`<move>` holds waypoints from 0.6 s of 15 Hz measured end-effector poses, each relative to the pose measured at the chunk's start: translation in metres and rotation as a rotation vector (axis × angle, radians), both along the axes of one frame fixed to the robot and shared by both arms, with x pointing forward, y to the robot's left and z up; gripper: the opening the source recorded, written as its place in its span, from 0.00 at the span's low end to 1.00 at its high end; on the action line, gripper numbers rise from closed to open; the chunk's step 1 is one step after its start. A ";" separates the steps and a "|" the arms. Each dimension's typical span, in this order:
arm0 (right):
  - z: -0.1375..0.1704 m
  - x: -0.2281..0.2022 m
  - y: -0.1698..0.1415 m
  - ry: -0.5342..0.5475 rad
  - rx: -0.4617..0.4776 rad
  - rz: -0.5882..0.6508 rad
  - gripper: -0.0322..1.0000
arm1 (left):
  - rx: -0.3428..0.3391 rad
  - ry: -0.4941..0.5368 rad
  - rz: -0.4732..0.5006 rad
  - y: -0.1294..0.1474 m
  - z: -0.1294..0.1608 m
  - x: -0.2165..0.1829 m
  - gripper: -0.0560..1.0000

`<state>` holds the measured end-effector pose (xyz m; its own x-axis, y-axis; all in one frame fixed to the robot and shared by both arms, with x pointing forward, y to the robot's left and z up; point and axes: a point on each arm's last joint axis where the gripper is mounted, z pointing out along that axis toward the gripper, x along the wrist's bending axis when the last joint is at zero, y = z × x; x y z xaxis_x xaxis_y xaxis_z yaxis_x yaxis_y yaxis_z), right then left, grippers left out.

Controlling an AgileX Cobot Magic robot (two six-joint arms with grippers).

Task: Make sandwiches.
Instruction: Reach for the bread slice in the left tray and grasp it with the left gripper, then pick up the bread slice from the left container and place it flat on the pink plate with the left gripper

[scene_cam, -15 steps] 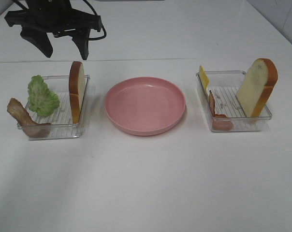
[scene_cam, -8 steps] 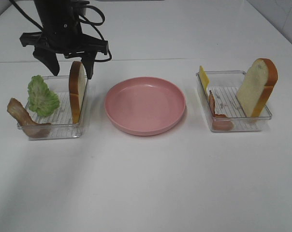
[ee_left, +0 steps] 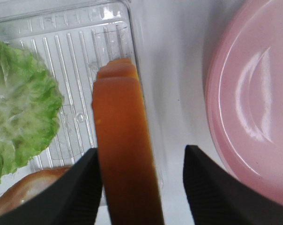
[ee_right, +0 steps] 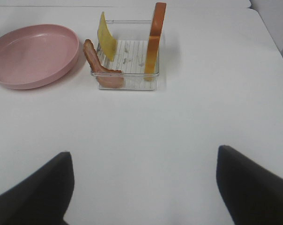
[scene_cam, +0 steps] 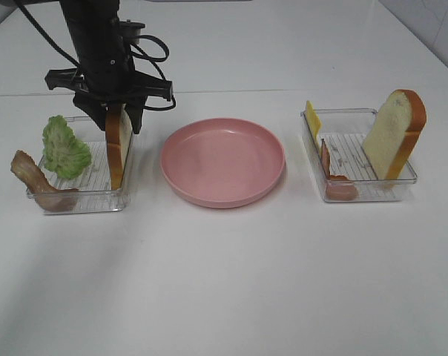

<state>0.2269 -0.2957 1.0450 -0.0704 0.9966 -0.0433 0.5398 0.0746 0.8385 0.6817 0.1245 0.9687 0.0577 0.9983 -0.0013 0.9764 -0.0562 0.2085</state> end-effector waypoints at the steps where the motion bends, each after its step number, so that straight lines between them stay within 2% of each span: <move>1: 0.000 0.000 0.000 0.000 0.000 0.000 0.79 | 0.001 0.002 0.000 0.000 -0.001 0.000 0.47; 4: 0.000 0.000 0.000 0.000 0.000 0.000 0.79 | 0.008 -0.001 -0.001 0.001 -0.001 0.000 0.25; 7: 0.000 0.000 0.000 0.000 0.000 0.000 0.79 | 0.011 0.000 -0.001 0.001 0.000 0.000 0.25; 9: 0.000 0.000 0.000 0.000 0.000 0.000 0.79 | 0.009 0.006 0.002 0.000 0.013 0.001 0.25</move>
